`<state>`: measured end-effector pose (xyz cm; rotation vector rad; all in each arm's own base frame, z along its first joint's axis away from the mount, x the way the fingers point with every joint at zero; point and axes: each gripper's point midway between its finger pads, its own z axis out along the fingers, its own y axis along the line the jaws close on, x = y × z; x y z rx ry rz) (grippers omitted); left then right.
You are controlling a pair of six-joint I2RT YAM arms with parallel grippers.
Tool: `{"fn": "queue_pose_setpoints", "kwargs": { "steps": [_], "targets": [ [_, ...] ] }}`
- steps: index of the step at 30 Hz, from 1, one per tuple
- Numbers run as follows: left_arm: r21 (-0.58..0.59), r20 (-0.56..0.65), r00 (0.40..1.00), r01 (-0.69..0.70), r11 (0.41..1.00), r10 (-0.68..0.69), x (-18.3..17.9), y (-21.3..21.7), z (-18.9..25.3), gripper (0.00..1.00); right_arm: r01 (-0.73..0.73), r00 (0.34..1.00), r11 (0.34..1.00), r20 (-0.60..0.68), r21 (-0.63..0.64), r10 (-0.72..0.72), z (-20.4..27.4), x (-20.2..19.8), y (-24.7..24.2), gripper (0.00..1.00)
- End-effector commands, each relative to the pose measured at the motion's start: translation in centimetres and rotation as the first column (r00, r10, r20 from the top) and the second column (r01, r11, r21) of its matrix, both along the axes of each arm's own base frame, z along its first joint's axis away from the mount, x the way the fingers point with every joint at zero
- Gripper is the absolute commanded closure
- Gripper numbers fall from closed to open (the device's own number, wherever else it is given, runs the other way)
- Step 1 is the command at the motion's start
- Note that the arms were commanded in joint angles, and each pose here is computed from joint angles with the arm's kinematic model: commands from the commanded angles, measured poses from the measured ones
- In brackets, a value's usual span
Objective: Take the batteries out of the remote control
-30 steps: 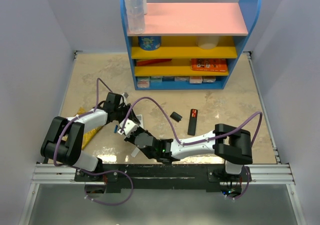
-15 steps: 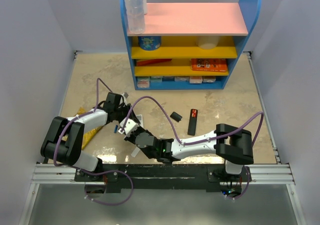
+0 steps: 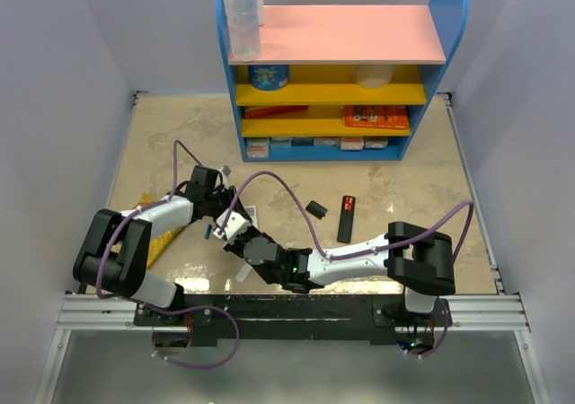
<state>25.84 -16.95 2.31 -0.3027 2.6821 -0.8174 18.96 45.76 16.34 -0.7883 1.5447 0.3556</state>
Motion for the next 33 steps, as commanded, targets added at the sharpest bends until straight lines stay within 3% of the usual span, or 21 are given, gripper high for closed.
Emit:
{"fn": "queue_pose_setpoints", "kwargs": {
  "steps": [1, 21, 33],
  "targets": [
    [0.075, -0.020, 1.000, -0.022, 0.997, 0.024, -0.2, 1.2, -1.6, 0.66, 0.040, 0.999, 0.998, -0.008, 0.048, -0.039, 0.5, 0.4, -0.2, 1.00],
    [0.085, -0.022, 1.000, -0.019, 0.996, 0.021, -0.3, 1.4, -1.8, 0.66, 0.088, 0.995, 0.996, -0.034, -0.021, -0.089, -2.1, 0.6, -1.8, 1.00],
    [0.114, -0.031, 0.999, -0.035, 0.993, 0.038, -0.2, 1.9, -2.2, 0.66, 0.101, 0.994, 0.994, -0.030, -0.051, -0.102, -0.2, 0.4, -4.2, 1.00]
  ]
}}
